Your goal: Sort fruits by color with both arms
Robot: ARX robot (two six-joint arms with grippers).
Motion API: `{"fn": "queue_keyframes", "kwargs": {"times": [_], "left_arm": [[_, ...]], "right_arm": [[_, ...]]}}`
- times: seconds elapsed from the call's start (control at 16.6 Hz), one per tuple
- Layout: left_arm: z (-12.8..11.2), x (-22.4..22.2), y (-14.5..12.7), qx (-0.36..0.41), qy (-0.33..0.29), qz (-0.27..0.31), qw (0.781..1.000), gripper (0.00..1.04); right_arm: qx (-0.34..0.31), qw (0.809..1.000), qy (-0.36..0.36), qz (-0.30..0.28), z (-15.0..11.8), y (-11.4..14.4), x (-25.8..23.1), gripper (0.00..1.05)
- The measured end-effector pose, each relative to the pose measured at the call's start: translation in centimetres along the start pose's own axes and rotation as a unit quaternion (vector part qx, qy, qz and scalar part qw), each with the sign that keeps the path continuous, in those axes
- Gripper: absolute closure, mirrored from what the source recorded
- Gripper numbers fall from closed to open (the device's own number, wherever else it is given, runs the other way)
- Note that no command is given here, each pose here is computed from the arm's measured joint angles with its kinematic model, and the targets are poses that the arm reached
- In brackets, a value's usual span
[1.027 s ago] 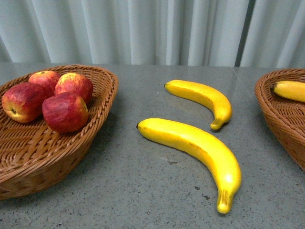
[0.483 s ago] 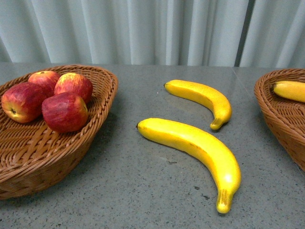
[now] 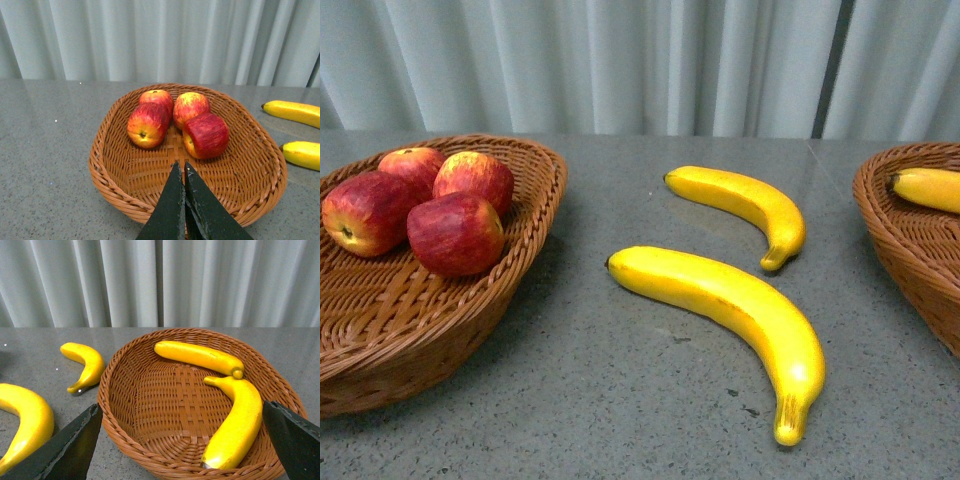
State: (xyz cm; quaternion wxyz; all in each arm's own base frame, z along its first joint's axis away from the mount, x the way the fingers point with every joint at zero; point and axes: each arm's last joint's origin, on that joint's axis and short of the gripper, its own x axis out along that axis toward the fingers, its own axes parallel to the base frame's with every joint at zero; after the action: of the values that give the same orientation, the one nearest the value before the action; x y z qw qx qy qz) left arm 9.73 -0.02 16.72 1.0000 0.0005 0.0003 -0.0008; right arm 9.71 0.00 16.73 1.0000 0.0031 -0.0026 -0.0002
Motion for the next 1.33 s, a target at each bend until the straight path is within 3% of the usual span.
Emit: {"fn": "queue_keyframes", "kwargs": {"times": [0.12,0.6,0.66,0.79,0.85,1.03,1.15,1.33], "left_arm": [[0.0,0.0,0.0,-0.001,-0.002,0.0,1.0,1.02],[0.0,0.0,0.0,0.0,-0.002,0.0,1.0,0.08],[0.0,0.0,0.0,0.0,-0.002,0.0,1.0,0.06],[0.0,0.0,0.0,0.0,-0.002,0.0,1.0,0.07],[0.0,0.0,0.0,0.0,-0.002,0.0,1.0,0.07],[0.0,0.0,0.0,0.0,-0.002,0.0,1.0,0.07],[0.0,0.0,0.0,0.0,-0.002,0.0,1.0,0.07],[0.0,0.0,0.0,0.0,-0.002,0.0,1.0,0.07]], "right_arm": [[0.0,1.0,0.0,0.0,0.0,0.0,0.0,0.07],[0.0,1.0,0.0,0.0,0.0,0.0,0.0,0.07],[0.0,1.0,0.0,0.0,0.0,0.0,0.0,0.07],[0.006,0.996,0.056,0.065,0.3,0.2,0.9,0.07],[0.003,0.994,0.041,0.099,2.0,1.1,2.5,0.07],[0.008,0.981,-0.018,0.194,7.5,6.5,9.8,0.07],[-0.006,0.97,0.042,0.239,7.3,10.9,14.8,0.07],[-0.037,0.954,0.106,0.279,6.1,15.5,18.9,0.07]]}}
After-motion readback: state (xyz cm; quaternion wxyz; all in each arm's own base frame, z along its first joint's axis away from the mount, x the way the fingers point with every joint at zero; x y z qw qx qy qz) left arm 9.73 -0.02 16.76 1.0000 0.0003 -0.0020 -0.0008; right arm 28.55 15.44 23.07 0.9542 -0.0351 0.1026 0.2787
